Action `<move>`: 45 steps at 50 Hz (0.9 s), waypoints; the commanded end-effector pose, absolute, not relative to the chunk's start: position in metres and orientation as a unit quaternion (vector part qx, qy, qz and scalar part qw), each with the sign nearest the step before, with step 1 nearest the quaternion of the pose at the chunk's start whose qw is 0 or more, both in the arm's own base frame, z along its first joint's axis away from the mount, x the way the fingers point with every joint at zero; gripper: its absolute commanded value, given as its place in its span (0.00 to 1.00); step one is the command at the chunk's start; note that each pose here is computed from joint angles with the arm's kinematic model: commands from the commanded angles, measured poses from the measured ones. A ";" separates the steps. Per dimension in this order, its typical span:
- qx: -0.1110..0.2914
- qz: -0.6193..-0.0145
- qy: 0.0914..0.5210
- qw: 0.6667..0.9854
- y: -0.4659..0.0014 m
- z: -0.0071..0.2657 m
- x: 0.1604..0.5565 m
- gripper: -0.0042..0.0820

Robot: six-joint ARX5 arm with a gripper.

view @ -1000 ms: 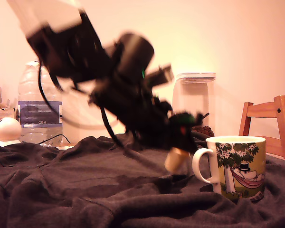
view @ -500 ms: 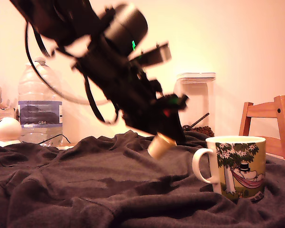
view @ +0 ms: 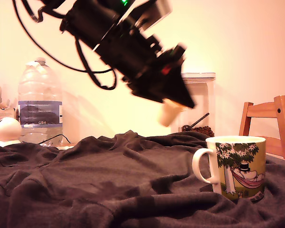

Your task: Pick up the coffee capsules from the table one by one and drop them inside the nearest coffee cup

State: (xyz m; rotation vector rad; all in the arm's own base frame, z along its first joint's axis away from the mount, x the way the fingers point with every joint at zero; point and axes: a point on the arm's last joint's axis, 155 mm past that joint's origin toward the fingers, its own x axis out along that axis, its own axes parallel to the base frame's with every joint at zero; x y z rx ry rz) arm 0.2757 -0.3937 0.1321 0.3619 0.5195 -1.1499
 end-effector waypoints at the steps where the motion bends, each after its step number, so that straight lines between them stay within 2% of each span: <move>1: 0.171 -0.545 0.236 0.786 -0.395 0.134 0.267 0.32; 24: 0.180 -0.565 0.227 0.773 -0.417 0.163 0.257 0.32; 45: 0.192 -0.568 0.259 0.757 -0.447 0.154 0.268 0.32</move>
